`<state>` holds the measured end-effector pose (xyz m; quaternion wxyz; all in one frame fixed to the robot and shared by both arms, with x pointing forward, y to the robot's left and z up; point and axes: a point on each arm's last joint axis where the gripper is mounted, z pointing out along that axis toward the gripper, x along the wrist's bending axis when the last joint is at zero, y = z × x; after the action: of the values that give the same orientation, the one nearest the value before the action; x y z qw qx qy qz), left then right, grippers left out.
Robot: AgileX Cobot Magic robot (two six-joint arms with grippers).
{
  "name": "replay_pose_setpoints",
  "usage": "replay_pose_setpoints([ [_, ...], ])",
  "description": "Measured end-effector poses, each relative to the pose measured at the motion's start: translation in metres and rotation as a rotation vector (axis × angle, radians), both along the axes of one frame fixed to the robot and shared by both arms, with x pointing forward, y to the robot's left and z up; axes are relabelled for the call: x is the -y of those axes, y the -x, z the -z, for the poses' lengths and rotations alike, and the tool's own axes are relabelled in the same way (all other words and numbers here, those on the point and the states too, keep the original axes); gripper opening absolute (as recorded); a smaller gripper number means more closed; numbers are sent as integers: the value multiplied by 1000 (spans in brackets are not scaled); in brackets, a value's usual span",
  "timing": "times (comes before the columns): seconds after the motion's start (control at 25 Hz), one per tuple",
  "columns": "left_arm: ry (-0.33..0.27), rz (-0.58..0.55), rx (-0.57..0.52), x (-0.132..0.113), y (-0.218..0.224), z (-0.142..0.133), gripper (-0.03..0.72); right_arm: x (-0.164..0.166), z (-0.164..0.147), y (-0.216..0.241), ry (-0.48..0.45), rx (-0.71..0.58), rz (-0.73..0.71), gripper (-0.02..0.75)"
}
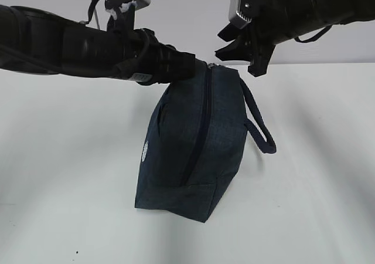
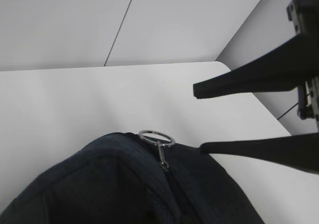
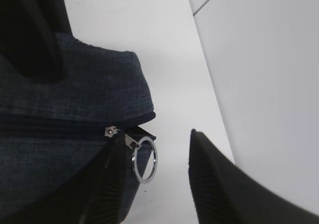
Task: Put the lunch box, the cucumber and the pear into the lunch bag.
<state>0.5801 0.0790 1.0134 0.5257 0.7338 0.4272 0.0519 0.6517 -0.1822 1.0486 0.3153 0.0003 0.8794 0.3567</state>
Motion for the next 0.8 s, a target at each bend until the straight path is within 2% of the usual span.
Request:
replay_pose_setpoints([
  [0.32, 20, 15, -8, 2, 1, -1, 25, -1, 19, -6, 19, -38, -3, 334],
  [0.8, 23, 17, -9, 2, 1, -1, 25, 1, 30, -13, 34, -35, 37, 332],
])
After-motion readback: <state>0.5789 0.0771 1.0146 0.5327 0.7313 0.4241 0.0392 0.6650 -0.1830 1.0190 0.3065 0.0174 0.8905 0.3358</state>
